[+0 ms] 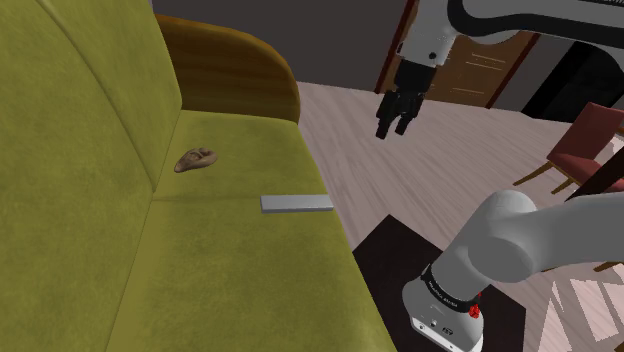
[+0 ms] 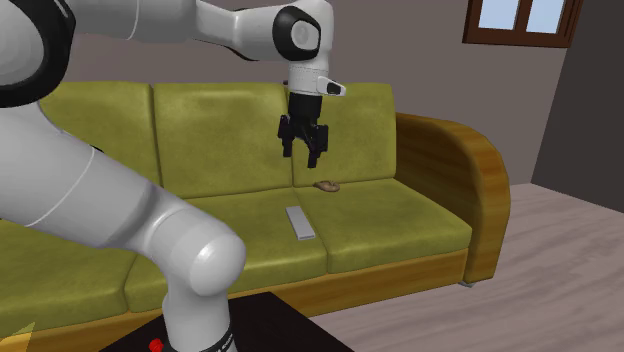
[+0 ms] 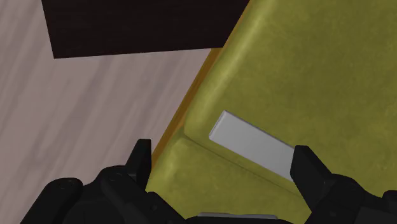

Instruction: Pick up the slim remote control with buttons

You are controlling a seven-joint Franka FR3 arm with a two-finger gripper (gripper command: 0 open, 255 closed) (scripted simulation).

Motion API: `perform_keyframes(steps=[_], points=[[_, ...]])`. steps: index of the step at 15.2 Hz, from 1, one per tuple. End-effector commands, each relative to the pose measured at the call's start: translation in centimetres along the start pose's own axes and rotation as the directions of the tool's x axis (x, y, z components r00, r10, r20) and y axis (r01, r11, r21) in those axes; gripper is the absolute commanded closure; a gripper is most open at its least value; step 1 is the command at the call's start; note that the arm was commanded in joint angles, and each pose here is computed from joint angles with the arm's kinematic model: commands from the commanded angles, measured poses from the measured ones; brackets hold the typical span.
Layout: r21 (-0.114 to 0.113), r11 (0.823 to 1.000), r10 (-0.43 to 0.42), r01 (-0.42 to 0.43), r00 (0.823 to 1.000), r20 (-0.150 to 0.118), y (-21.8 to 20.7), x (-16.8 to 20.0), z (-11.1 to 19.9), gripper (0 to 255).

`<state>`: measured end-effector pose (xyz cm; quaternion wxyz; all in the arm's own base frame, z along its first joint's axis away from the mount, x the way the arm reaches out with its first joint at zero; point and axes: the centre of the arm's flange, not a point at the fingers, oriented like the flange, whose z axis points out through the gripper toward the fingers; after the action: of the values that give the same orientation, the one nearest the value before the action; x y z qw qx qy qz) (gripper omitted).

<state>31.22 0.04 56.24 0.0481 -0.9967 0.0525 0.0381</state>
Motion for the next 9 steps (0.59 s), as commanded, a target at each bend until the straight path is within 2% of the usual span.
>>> perform_keyframes(steps=[1, 5, 9], points=[[0.000, 1.000, 0.000, 0.000, 1.000, 0.000, 0.0, 0.0, 0.0, 0], [-0.019, 0.986, -0.166, 0.166, 0.986, -0.004, -1.7, 3.0, 4.0, 0], [-0.038, 0.944, -0.327, 0.327, 0.945, -0.004, -3.7, 5.8, 8.0, 0]])
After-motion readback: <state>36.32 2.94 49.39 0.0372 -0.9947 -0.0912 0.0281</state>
